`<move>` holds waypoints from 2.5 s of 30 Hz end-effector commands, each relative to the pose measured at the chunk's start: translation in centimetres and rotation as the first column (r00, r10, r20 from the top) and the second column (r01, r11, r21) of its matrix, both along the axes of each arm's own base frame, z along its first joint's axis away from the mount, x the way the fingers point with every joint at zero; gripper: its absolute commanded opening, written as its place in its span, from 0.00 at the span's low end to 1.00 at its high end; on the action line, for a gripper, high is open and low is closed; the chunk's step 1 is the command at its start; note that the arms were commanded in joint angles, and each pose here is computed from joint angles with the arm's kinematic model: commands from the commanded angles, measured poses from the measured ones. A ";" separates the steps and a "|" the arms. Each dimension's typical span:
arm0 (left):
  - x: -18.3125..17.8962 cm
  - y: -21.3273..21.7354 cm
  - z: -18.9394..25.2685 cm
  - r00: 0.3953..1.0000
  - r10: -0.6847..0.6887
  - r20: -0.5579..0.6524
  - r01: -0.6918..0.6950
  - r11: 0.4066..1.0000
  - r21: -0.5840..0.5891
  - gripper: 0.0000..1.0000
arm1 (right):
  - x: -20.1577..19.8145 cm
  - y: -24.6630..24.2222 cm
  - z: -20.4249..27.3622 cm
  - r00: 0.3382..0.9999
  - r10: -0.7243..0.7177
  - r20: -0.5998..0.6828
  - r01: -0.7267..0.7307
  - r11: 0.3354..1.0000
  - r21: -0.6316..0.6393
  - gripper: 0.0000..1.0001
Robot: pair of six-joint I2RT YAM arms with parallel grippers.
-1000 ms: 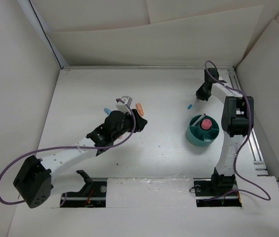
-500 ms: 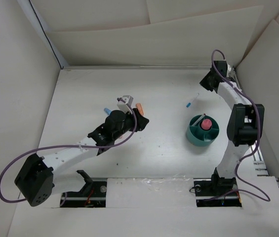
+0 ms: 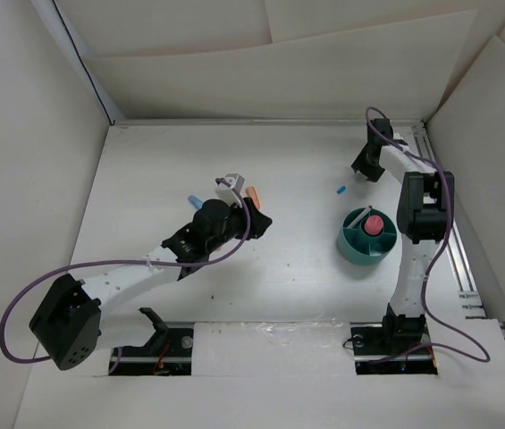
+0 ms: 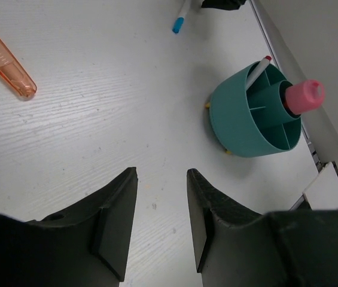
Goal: Sort the stationery into containers
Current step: Pick up the pen from the center of the board, then place the pen in the storage box.
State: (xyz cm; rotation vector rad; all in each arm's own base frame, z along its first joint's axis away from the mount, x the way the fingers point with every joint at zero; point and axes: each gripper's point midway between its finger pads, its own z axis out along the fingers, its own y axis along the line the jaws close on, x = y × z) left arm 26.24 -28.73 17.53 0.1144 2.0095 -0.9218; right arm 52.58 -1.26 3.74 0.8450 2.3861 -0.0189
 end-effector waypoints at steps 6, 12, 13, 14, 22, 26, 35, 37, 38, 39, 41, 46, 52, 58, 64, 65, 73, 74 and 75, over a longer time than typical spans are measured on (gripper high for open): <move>-0.9 -0.9 1.0 0.997 -0.064 0.048 0.068 0.995 -0.075 0.35 | 1.0 0.9 0.4 0.999 0.025 -0.047 -0.028 0.998 -0.058 0.47; -1.8 -0.6 0.2 0.996 -0.080 0.033 0.083 0.992 -0.092 0.35 | 1.0 0.9 -0.1 0.997 0.016 -0.077 -0.020 0.998 -0.053 0.36; -1.8 -0.6 0.6 0.996 -0.080 0.041 0.083 0.992 -0.099 0.35 | 0.4 0.8 -0.7 0.994 0.011 -0.107 -0.018 0.998 -0.062 0.34; -1.6 -0.4 0.6 0.997 -0.071 0.041 0.074 0.992 -0.099 0.35 | 0.4 0.8 -0.7 0.994 0.011 -0.107 -0.018 0.998 -0.062 0.34; -1.9 0.5 1.5 0.996 -0.058 0.071 0.067 0.990 -0.124 0.35 | -0.4 0.4 -1.1 0.991 -0.001 -0.131 -0.010 0.997 -0.081 0.05; -2.1 0.7 1.0 0.996 -0.059 0.064 0.066 0.991 -0.119 0.35 | -0.9 0.3 -1.2 0.992 -0.001 -0.126 -0.009 0.997 -0.081 0.00; -1.8 0.9 0.9 0.997 -0.049 0.064 0.057 0.991 -0.119 0.35 | 2.3 3.3 8.1 0.981 0.088 0.172 -0.098 0.994 0.048 0.00; -1.7 0.8 0.6 0.997 -0.050 0.057 0.056 0.992 -0.113 0.35 | 2.5 3.7 10.5 0.969 0.098 0.228 -0.114 0.992 0.057 0.00; -1.7 0.8 0.6 0.997 -0.050 0.057 0.056 0.992 -0.113 0.35 | 2.8 3.8 11.4 0.961 0.102 0.256 -0.122 0.991 0.061 0.00; -1.7 0.8 0.6 0.997 -0.050 0.057 0.056 0.992 -0.113 0.35 | 2.7 4.0 12.7 0.954 0.109 0.278 -0.132 0.989 0.067 0.00; -1.6 0.7 0.4 0.997 -0.050 0.056 0.056 0.992 -0.112 0.35 | 2.8 4.0 14.1 0.944 0.109 0.312 -0.135 0.989 0.064 0.00; -1.9 0.5 0.4 0.996 -0.068 0.054 0.073 0.991 -0.115 0.36 | 1.1 3.8 18.3 0.908 0.093 0.409 -0.126 0.991 0.054 0.00; -2.2 0.2 0.7 0.995 -0.087 0.052 0.093 0.987 -0.131 0.36 | -5.2 2.6 27.0 0.808 0.060 0.587 0.002 0.994 -0.106 0.00; -2.4 0.4 1.1 0.995 -0.085 0.059 0.093 0.985 -0.147 0.36 | -12.3 1.8 28.3 0.769 0.013 0.639 0.148 0.969 -0.198 0.00; -2.8 0.3 1.5 0.994 -0.092 0.060 0.100 0.982 -0.159 0.36 | -15.7 2.6 26.7 0.776 0.009 0.630 0.194 0.948 -0.252 0.00; -2.9 0.4 1.6 0.994 -0.092 0.058 0.100 0.982 -0.158 0.36 | -16.3 2.8 26.0 0.794 0.014 0.608 0.200 0.938 -0.283 0.00; -3.1 0.7 2.2 0.994 -0.082 0.070 0.093 0.982 -0.165 0.36 | -17.6 4.2 22.0 0.842 0.006 0.540 0.236 0.895 -0.378 0.00; -3.1 0.8 2.0 0.995 -0.083 0.062 0.091 0.983 -0.159 0.36 | -17.3 4.6 21.6 0.848 0.003 0.531 0.240 0.890 -0.388 0.00; -3.3 0.8 2.1 0.995 -0.083 0.064 0.092 0.983 -0.159 0.36 | -17.4 4.7 21.1 0.858 0.010 0.514 0.237 0.880 -0.412 0.00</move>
